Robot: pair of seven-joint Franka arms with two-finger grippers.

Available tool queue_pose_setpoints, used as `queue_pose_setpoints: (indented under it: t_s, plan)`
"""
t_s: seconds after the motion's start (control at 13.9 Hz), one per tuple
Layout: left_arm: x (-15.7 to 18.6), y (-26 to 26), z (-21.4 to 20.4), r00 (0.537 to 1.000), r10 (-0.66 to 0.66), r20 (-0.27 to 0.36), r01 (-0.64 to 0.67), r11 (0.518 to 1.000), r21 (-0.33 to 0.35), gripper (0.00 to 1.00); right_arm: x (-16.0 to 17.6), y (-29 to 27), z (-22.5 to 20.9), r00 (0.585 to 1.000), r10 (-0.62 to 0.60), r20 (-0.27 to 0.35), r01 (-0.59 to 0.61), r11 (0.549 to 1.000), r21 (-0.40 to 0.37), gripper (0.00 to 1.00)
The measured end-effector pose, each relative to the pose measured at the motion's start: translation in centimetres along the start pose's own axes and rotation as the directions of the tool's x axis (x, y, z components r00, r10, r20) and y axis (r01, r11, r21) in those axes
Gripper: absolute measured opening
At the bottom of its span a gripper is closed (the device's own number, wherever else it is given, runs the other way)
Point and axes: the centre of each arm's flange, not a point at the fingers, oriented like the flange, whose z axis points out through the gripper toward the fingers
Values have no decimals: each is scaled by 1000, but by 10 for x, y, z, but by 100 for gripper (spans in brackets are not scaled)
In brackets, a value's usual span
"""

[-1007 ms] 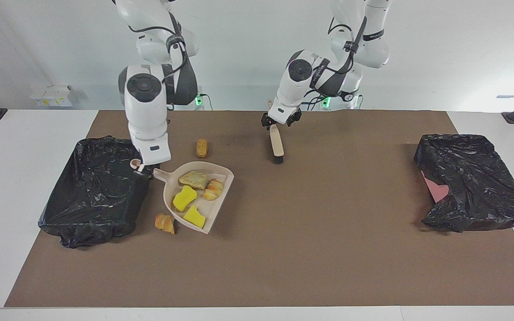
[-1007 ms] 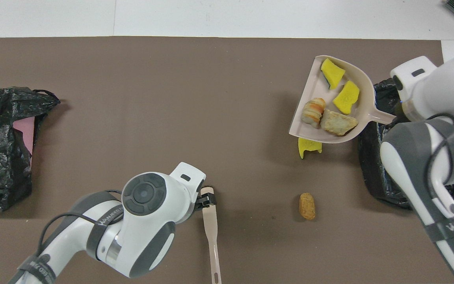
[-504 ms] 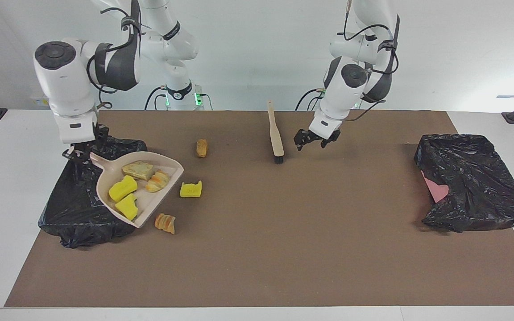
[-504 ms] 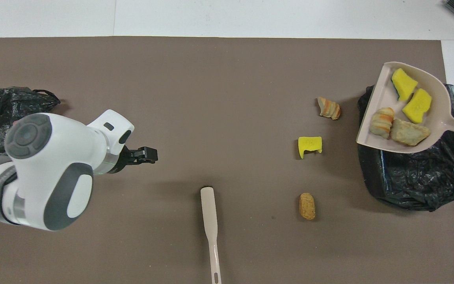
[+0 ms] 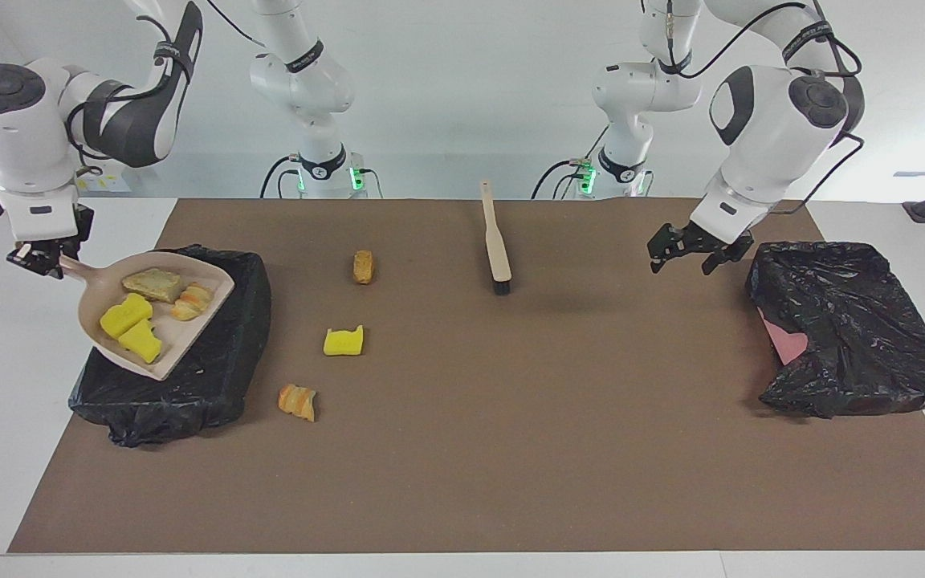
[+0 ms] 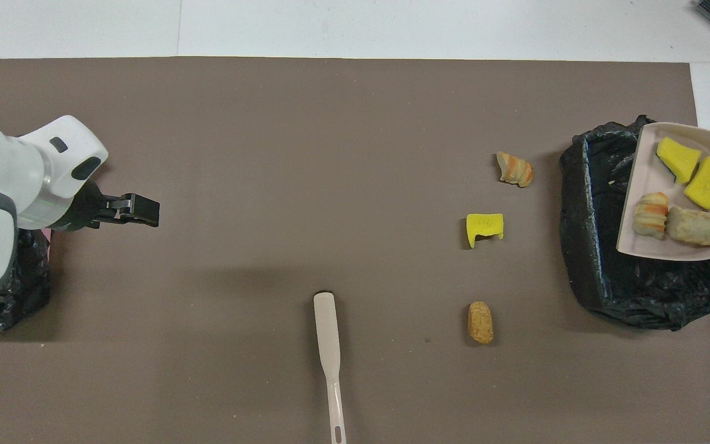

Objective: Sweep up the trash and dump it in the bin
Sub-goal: 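Carry the dustpan over the nearby black bag and tip it with the right gripper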

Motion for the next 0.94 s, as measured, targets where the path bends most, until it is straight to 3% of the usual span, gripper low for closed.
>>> queue_pose_setpoints:
  t_s: [0.36,0.58,0.94]
  plan:
    - [-10,-40,-62,997,57,47,-59,996,59,100,1,-19,13,981,-127,148,130,991,-11,31]
    - [-12,-39,-67,997,63,48,-66,995,77,100,9,-28,9,946,-211,246,225,974,-28,31]
    - [-12,-38,-67,997,65,48,-69,995,78,100,32,-28,-2,917,-274,291,306,949,-70,31]
